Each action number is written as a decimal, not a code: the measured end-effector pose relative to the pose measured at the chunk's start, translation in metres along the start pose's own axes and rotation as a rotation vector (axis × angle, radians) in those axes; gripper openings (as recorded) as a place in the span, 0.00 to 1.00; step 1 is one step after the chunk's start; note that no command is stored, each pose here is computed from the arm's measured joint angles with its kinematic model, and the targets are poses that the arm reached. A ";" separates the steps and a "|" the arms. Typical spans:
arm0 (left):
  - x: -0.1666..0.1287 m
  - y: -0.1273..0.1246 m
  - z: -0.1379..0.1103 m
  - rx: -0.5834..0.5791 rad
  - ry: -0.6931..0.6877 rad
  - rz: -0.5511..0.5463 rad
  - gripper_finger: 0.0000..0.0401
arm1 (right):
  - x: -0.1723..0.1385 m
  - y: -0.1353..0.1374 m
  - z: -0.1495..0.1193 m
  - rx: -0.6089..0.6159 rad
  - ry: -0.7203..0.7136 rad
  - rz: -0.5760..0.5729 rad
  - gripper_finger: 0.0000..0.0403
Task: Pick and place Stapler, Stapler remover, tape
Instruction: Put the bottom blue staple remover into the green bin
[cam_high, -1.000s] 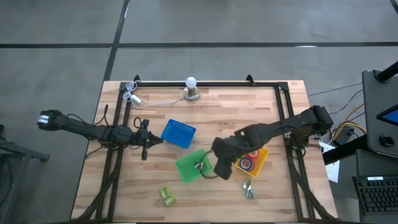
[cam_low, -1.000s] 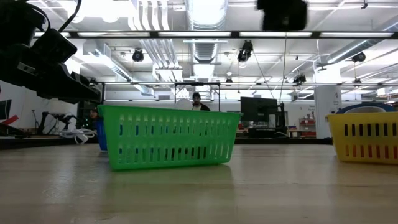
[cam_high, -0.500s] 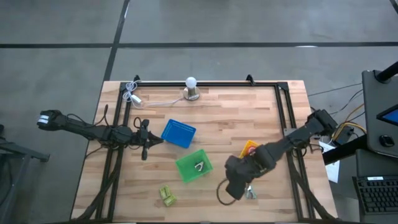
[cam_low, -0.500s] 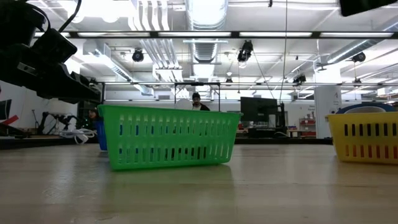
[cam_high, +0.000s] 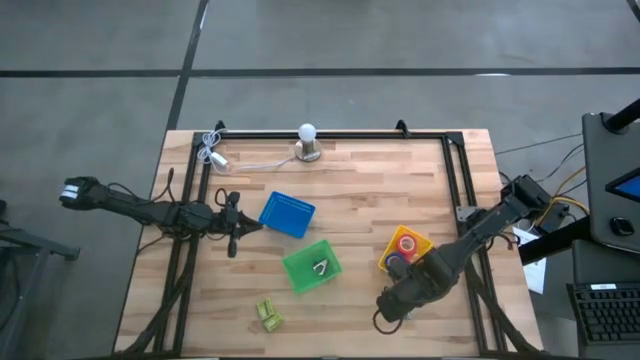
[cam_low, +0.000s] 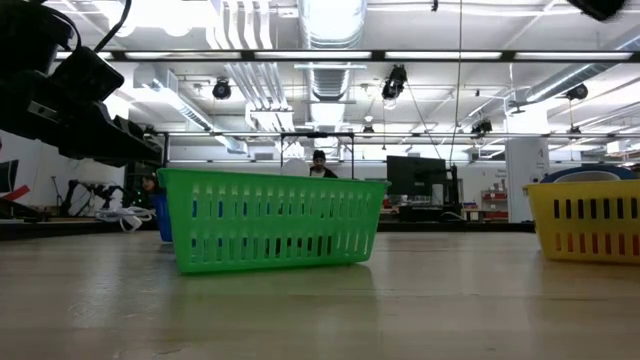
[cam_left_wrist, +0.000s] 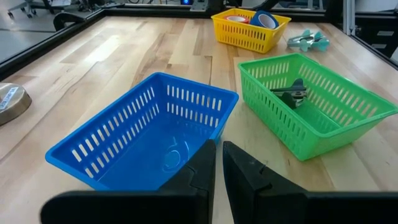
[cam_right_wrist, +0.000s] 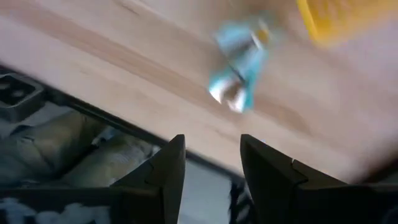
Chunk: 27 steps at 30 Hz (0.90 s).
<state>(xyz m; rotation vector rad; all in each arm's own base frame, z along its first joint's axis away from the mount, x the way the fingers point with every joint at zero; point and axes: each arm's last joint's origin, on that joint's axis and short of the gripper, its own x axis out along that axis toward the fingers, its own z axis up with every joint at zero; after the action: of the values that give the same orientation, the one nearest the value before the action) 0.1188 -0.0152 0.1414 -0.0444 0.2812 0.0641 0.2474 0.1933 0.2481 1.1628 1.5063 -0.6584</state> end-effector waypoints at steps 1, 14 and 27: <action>0.000 0.000 0.000 0.000 0.001 0.000 0.09 | 0.003 -0.003 0.000 0.038 0.035 -0.016 0.37; 0.000 0.000 0.000 0.000 0.001 0.001 0.09 | 0.047 -0.024 0.010 0.177 0.059 -0.007 0.30; 0.000 0.000 0.000 0.000 0.001 0.000 0.09 | 0.069 -0.034 0.012 0.117 0.074 0.017 0.27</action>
<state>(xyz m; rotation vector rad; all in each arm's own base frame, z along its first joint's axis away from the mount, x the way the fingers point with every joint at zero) 0.1188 -0.0152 0.1413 -0.0442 0.2822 0.0645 0.2241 0.1927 0.1732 1.3001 1.5350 -0.7064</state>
